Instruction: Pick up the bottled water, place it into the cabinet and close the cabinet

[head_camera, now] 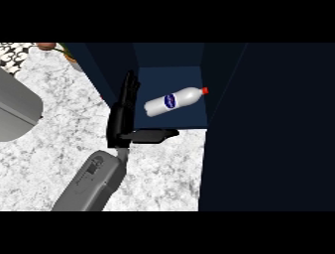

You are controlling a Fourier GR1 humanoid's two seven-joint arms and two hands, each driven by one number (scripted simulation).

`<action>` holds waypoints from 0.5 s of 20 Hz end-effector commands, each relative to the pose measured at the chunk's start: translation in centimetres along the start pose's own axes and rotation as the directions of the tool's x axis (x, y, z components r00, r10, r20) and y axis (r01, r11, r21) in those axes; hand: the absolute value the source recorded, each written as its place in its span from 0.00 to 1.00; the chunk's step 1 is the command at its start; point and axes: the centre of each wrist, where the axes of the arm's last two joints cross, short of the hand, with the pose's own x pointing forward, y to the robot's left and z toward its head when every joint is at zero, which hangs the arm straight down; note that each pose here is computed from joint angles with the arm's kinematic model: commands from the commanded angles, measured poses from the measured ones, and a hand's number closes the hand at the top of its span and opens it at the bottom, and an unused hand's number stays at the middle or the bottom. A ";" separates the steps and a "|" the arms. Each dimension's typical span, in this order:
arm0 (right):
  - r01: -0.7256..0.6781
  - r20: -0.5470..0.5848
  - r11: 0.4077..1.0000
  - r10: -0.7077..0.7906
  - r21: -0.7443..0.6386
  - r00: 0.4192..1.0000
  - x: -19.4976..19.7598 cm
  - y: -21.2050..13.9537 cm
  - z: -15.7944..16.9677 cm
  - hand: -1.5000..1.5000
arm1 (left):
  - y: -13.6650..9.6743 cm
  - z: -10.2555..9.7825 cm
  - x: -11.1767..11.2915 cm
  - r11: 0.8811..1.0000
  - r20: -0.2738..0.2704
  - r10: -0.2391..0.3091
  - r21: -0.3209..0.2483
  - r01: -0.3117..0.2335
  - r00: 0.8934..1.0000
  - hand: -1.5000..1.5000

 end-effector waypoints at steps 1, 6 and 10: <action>-0.017 -0.026 1.000 0.017 -0.007 1.000 0.2 -0.2 1.1 0.00 | 3.9 -5.9 3.5 1.000 0.139 0.030 -0.010 -0.029 0.990 0.00; -0.002 -0.002 0.999 0.002 -0.033 1.000 0.4 1.8 1.5 0.00 | 4.8 -3.8 4.4 0.994 0.137 0.080 -0.080 -0.069 0.987 0.00; -0.008 -0.004 0.999 0.008 -0.040 1.000 0.3 0.9 0.7 0.00 | 3.2 -0.6 4.1 0.988 0.109 0.119 -0.113 -0.107 0.987 0.00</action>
